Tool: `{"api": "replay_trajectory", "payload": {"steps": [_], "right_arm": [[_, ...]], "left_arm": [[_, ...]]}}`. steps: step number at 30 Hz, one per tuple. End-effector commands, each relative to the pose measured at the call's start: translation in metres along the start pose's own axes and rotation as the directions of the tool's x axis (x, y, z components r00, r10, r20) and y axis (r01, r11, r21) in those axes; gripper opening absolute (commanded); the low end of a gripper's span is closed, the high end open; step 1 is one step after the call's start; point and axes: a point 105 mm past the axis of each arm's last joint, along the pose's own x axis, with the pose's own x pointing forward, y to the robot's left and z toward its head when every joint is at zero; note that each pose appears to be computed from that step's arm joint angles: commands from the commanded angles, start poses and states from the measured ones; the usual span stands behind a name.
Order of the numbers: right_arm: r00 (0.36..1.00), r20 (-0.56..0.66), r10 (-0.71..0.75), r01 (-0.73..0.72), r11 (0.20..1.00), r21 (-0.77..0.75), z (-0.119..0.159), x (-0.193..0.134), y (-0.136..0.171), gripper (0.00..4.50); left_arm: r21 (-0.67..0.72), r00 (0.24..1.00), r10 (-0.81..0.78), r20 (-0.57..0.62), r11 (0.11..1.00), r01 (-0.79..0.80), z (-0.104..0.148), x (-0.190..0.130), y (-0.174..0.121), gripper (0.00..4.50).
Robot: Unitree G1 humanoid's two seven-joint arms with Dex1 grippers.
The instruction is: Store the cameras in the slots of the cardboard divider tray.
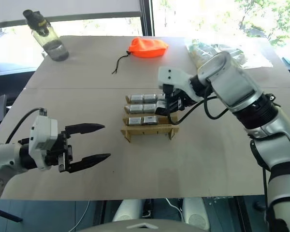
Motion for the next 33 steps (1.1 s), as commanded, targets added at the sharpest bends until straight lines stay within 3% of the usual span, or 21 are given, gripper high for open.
{"api": "replay_trajectory", "payload": {"steps": [1,16,33], "right_arm": [[0.998,-0.043,-0.037,0.035,0.998,-0.058,0.005,-0.004,-0.004,0.75],[0.993,-0.11,-0.041,0.032,0.996,-0.084,-0.011,0.015,-0.014,0.75],[0.988,-0.146,0.051,-0.061,0.996,-0.068,-0.024,0.031,0.009,0.75]], "left_arm": [[0.032,1.0,-0.002,0.008,1.0,0.001,0.005,-0.002,-0.002,4.45],[0.023,1.0,0.014,0.002,1.0,-0.014,0.003,-0.003,-0.001,4.45],[0.03,1.0,0.01,0.001,0.999,-0.01,0.007,-0.002,0.0,4.45]]}}
